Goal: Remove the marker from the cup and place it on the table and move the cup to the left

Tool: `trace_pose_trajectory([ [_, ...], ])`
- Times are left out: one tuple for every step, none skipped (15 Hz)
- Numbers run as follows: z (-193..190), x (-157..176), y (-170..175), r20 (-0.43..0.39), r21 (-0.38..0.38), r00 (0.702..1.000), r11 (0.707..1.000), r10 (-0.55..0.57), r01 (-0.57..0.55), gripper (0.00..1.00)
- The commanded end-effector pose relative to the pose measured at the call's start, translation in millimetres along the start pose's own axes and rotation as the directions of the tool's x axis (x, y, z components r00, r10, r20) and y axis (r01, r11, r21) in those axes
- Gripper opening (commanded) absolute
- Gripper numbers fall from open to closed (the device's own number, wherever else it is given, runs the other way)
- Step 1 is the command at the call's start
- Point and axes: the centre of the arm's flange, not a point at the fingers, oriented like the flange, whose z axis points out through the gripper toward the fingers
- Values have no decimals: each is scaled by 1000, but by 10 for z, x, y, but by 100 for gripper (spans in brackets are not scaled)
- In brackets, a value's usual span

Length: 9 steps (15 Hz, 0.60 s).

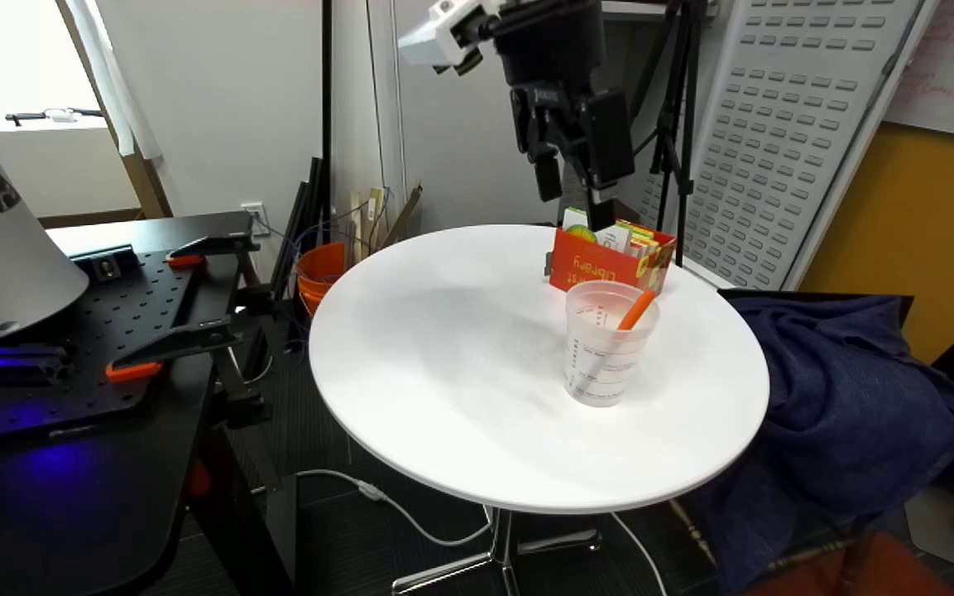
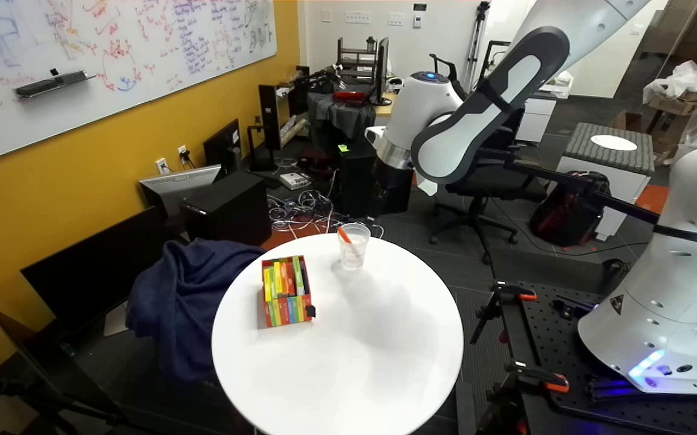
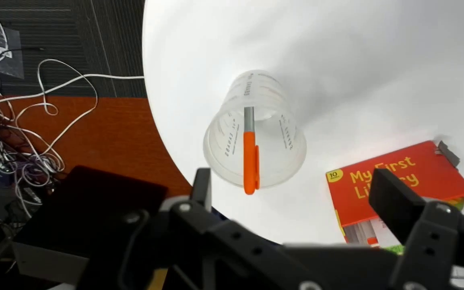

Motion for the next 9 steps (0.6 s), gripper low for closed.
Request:
trace_pose_trajectory([
  [194, 133, 111, -2, -2, 1000, 1000, 0, 0, 100],
  [221, 142, 130, 1, -4, 1000, 1000, 4, -4, 100],
  [249, 146, 150, 5, -3, 1000, 1000, 6, -6, 94],
  [278, 158, 174, 6, -5, 1000, 1000, 12, -12, 94],
  [313, 169, 195, 11, -4, 1000, 1000, 15, -15, 92],
  [340, 180, 210, 13, -4, 1000, 1000, 17, -17, 90],
  [372, 194, 224, 17, -2, 1000, 1000, 17, -17, 90],
  [406, 209, 233, 18, 0, 1000, 1000, 15, -15, 89],
  [443, 231, 235, 21, 4, 1000, 1000, 11, -11, 87],
])
